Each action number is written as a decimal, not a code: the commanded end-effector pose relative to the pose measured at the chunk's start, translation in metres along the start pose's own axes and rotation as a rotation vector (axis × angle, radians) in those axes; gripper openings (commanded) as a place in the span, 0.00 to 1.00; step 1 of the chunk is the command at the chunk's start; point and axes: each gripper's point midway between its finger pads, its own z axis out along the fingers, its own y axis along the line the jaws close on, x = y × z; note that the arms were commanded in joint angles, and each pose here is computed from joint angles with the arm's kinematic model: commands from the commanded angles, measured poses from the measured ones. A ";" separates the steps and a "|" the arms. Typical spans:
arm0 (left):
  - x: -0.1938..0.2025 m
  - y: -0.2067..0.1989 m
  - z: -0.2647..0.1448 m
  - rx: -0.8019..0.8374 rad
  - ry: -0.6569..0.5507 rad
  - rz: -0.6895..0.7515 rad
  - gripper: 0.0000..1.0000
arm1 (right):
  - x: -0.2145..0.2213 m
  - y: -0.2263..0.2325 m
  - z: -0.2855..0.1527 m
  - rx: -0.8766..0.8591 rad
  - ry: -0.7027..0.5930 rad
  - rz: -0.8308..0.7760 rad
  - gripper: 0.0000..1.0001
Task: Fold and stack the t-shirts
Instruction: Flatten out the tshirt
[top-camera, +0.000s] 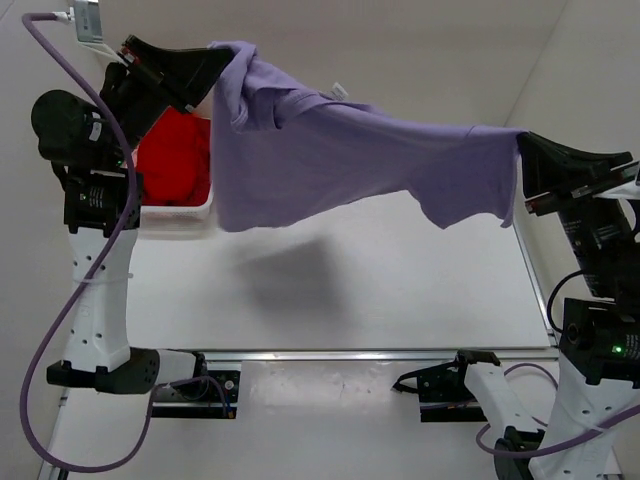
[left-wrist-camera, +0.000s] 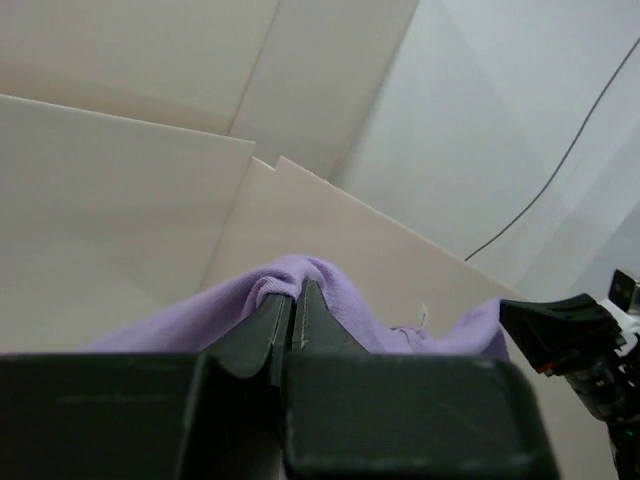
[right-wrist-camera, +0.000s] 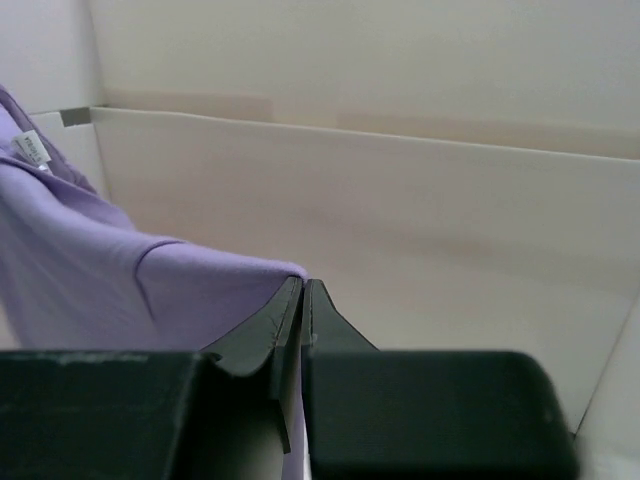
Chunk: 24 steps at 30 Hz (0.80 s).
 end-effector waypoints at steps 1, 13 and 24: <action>0.045 0.073 0.025 -0.106 0.109 -0.101 0.00 | 0.019 -0.008 0.021 -0.023 0.028 0.039 0.00; 0.168 0.196 0.071 -0.272 0.300 -0.196 0.00 | 0.157 -0.073 0.063 0.136 0.299 0.059 0.01; 0.142 0.134 0.135 0.037 0.257 -0.280 0.00 | 0.063 -0.113 0.077 0.371 0.249 -0.228 0.01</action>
